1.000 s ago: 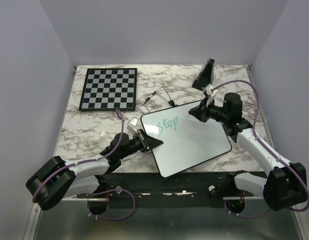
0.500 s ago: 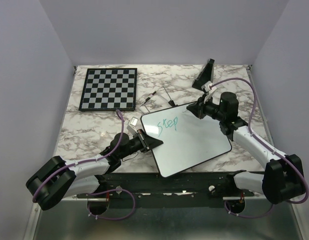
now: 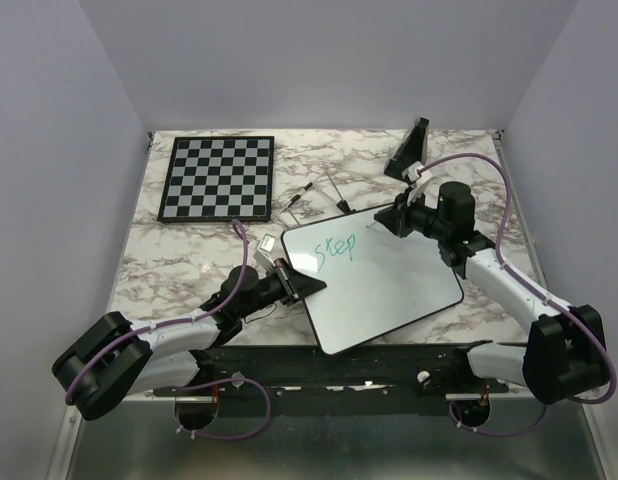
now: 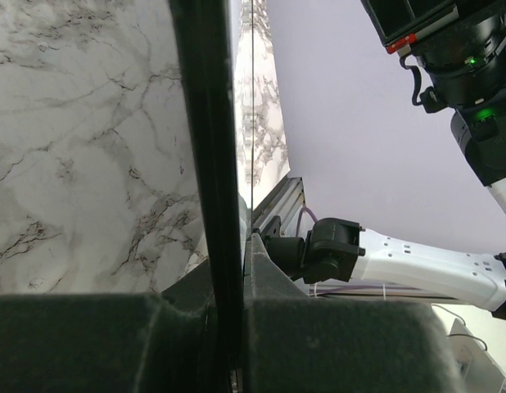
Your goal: Write a sentence on the whiteboard
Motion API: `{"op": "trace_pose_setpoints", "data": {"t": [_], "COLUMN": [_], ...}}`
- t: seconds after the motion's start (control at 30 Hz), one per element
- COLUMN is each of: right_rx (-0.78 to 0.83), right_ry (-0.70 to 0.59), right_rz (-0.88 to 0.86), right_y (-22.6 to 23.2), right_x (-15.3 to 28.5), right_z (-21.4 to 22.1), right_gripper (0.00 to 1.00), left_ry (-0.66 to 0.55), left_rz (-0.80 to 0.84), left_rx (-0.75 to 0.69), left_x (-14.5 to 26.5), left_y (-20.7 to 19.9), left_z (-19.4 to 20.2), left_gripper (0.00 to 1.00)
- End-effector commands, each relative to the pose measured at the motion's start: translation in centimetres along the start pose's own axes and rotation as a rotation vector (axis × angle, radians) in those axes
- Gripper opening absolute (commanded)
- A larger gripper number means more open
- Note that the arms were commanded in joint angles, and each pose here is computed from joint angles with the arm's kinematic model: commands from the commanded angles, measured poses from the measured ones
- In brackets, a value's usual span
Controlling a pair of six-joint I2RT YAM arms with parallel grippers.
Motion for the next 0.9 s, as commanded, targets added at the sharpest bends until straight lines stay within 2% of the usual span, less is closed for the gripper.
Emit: {"op": "trace_pose_setpoints", "data": {"t": [0.0, 0.13, 0.33, 0.87], "right_rx": [0.027, 0.025, -0.005, -0.003], "right_ry": [-0.037, -0.021, 0.060, 0.057], "right_rz": [-0.033, -0.120, -0.130, 0.031], "right_y": [1.2, 2.2, 1.8, -0.2], "right_x": [1.1, 1.3, 0.5, 0.2], "right_z": [-1.8, -1.5, -0.5, -0.6], "right_gripper": [0.01, 0.01, 0.01, 0.01], "left_ry": [-0.023, -0.026, -0.027, -0.026], "left_rz": [0.021, 0.020, 0.023, 0.023], "left_rx": [-0.095, -0.095, -0.094, -0.094], "left_x": [0.0, 0.1, 0.1, 0.0], "left_y": [0.1, 0.1, 0.1, 0.1], "left_z": [-0.1, -0.1, -0.1, -0.1], "left_gripper": [0.00, 0.00, 0.00, 0.00]}}
Point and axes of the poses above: each gripper's point midway between its finger pads, its own x axis back along the fingers, its own y axis along the line the jaws close on, z = x × y, the point moved 6 cm from there along x, back along the fingers, and after that the axes turned 2 degrees about -x, right-handed, at the moved point
